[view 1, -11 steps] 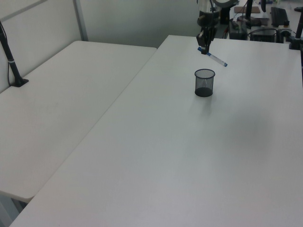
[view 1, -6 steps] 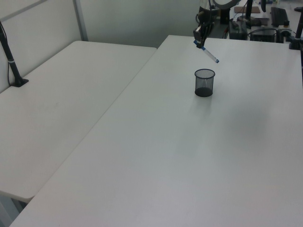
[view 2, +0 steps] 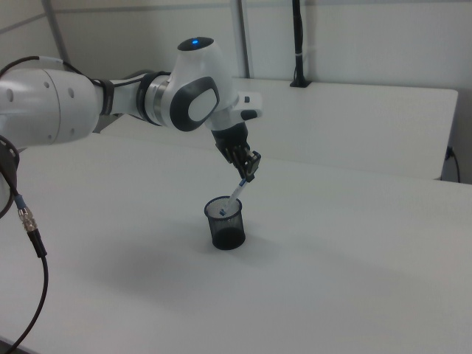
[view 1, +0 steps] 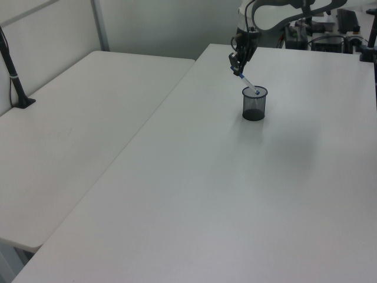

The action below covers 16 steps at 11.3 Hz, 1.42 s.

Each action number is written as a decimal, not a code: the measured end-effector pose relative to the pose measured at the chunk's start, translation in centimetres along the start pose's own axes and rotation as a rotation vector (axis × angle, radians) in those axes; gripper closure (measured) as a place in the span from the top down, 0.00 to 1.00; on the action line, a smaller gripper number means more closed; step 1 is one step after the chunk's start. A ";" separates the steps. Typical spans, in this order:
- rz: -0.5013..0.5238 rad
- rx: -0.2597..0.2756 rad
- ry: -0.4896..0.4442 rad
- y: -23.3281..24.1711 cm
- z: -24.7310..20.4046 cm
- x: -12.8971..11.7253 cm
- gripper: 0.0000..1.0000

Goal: Insert the marker
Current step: 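Lower the marker into the mesh cup and open the gripper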

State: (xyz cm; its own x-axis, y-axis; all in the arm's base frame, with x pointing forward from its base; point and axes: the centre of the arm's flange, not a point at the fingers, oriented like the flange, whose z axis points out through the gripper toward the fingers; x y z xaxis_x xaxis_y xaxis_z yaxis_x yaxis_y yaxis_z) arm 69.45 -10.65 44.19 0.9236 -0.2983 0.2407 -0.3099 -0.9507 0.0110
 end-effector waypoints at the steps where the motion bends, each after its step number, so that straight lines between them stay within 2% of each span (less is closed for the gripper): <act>1: 0.000 -0.001 -0.003 -0.1 0.2 0.0 0.17; 6: -0.007 -0.003 -0.033 -0.5 1.2 -0.7 0.17; 7: -0.007 -0.005 -0.049 -0.5 1.5 -1.0 0.20; 12: -0.006 -0.016 -0.146 -0.3 1.2 -2.1 0.92; 13: -0.005 -0.013 -0.150 -0.3 0.1 -2.2 1.00; 16: -0.034 0.003 -0.184 -2.0 -4.7 -3.3 1.00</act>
State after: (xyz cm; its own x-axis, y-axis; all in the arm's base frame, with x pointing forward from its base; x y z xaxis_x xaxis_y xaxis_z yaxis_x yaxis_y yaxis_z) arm 65.94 -7.39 47.95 0.9594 -0.2759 0.0588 -0.2771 -0.9607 0.0132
